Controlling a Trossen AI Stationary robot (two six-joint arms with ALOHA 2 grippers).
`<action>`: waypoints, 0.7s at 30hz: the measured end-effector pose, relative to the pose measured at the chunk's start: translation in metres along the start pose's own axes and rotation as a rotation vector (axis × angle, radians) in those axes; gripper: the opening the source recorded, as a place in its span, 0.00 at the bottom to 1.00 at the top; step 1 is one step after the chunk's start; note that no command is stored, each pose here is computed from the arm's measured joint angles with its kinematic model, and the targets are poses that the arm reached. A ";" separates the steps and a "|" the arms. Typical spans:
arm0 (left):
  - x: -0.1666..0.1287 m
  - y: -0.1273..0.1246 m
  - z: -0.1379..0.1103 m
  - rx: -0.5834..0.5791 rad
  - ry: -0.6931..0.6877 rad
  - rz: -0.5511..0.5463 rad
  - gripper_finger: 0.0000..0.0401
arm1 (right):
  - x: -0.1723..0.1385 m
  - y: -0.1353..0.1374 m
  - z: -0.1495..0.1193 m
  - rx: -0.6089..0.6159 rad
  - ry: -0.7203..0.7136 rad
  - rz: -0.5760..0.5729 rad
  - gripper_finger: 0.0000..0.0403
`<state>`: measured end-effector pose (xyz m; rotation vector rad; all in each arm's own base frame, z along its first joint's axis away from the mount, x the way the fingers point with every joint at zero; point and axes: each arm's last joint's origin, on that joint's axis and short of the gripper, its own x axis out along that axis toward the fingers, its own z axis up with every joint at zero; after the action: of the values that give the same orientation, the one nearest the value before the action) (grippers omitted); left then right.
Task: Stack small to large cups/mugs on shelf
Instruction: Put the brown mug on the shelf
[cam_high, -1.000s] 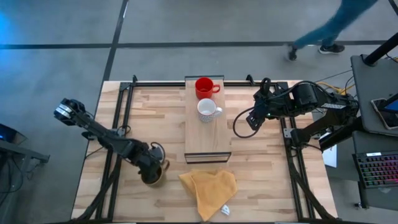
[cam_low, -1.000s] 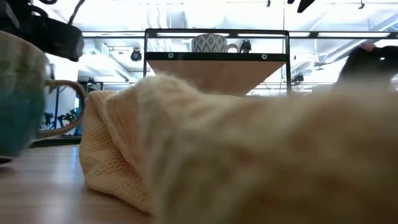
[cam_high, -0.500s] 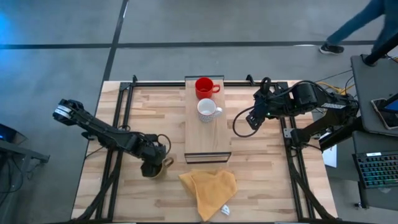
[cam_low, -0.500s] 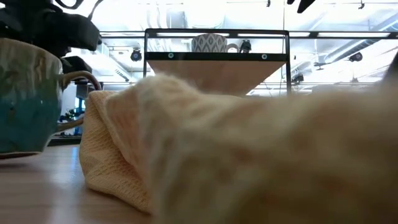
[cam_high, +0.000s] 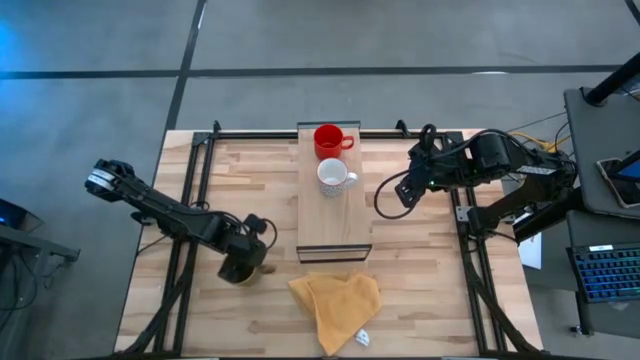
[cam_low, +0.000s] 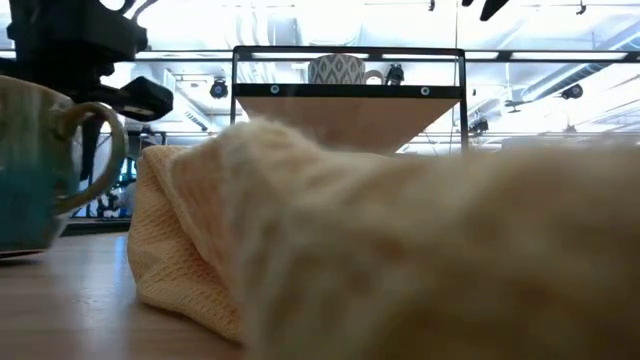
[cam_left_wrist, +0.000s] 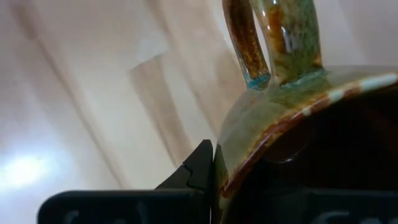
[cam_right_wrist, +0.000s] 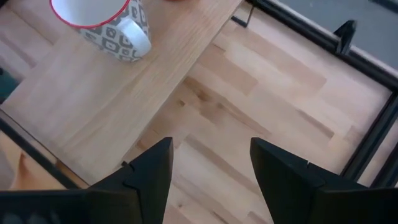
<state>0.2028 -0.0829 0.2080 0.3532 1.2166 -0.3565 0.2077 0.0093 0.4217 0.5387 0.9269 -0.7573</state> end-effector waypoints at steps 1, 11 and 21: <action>0.000 0.000 0.000 0.002 0.001 -0.012 0.04 | 0.000 0.000 0.000 0.005 0.004 0.003 0.52; 0.000 -0.001 -0.002 -0.033 0.016 -0.020 0.14 | 0.000 0.000 0.000 0.024 0.004 0.003 0.52; -0.008 0.003 0.001 -0.036 0.008 0.060 0.21 | 0.000 0.000 0.000 0.031 0.004 0.003 0.52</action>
<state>0.2021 -0.0800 0.2159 0.3592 1.2160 -0.2816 0.2077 0.0095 0.4217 0.5690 0.9188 -0.7697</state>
